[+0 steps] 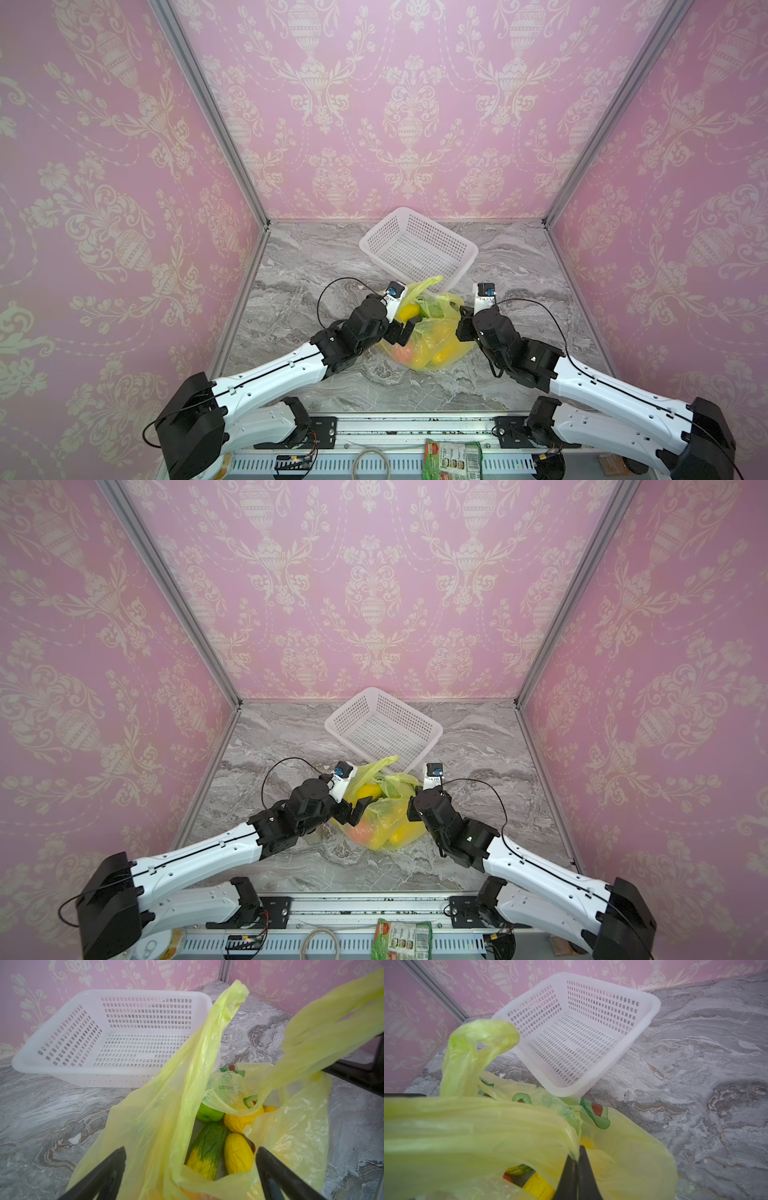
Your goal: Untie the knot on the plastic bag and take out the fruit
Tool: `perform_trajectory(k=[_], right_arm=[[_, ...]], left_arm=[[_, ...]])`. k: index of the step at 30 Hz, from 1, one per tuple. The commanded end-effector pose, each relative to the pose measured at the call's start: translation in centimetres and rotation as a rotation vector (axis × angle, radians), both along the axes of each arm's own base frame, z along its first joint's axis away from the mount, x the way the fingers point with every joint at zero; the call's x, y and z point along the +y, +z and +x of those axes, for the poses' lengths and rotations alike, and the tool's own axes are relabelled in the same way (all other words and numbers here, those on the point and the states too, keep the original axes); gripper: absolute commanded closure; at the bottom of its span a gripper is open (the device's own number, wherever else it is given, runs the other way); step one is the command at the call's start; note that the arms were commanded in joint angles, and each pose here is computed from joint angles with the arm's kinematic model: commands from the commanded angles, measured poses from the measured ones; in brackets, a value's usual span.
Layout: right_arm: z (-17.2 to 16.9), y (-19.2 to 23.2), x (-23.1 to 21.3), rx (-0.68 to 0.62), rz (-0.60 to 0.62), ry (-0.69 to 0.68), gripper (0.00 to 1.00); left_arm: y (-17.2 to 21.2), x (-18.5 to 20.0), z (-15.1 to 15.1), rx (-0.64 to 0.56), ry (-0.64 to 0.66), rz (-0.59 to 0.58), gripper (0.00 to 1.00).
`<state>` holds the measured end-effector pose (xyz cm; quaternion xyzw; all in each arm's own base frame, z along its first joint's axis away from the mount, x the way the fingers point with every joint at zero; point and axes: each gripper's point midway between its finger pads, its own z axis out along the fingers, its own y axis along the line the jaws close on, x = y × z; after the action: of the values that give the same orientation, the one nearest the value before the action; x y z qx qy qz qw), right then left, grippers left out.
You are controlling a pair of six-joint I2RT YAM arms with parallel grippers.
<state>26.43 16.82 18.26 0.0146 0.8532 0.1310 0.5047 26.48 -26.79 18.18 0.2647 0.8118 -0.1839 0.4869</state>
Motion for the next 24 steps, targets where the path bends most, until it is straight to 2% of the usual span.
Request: perform_trajectory(k=[1, 2, 6, 7, 9, 10, 14, 16, 17, 20, 24], right_arm=[[0.0, 0.3, -0.9, -0.014, 0.048, -0.056, 1.0], [-0.1, 0.4, -1.0, -0.018, 0.058, -0.06, 1.0], [-0.2, 0.7, -1.4, -0.027, 0.091, -0.078, 1.0], [-0.3, 0.8, -1.6, -0.028, 0.098, -0.086, 1.0], [-0.5, 0.7, -2.3, -0.03, 0.1, -0.113, 1.0], [-0.7, 0.5, -2.8, -0.03, 0.097, -0.135, 1.0], [-1.4, 0.2, -5.2, -0.039, 0.087, -0.213, 1.0], [-1.8, 0.1, -5.9, -0.048, 0.091, -0.226, 0.97], [-2.1, 0.1, -6.3, -0.051, 0.093, -0.231, 0.92], [-2.4, 0.6, -6.4, -0.085, 0.098, -0.2, 0.68], [-2.5, 2.9, -4.0, -0.137, 0.056, -0.019, 0.36]], left_arm=[[0.8, -0.5, 1.4, -0.044, 0.042, 0.019, 0.01], [2.1, -0.7, 2.5, -0.063, 0.082, 0.014, 0.01], [2.9, -1.3, 5.4, -0.057, 0.18, 0.1, 0.01], [3.1, -1.5, 6.1, -0.067, 0.2, 0.115, 0.08], [3.4, -1.5, 7.4, -0.089, 0.247, 0.125, 0.45], [3.7, -1.4, 7.7, -0.101, 0.264, 0.113, 0.6], [4.7, -1.4, 7.9, -0.129, 0.269, 0.09, 0.91], [4.9, -1.1, 7.5, -0.132, 0.265, 0.08, 0.99], [5.1, -0.9, 7.3, -0.135, 0.263, 0.065, 1.0], [5.7, -0.9, 6.2, -0.136, 0.22, 0.012, 1.0], [6.3, -0.6, 5.0, -0.134, 0.184, -0.028, 1.0]])
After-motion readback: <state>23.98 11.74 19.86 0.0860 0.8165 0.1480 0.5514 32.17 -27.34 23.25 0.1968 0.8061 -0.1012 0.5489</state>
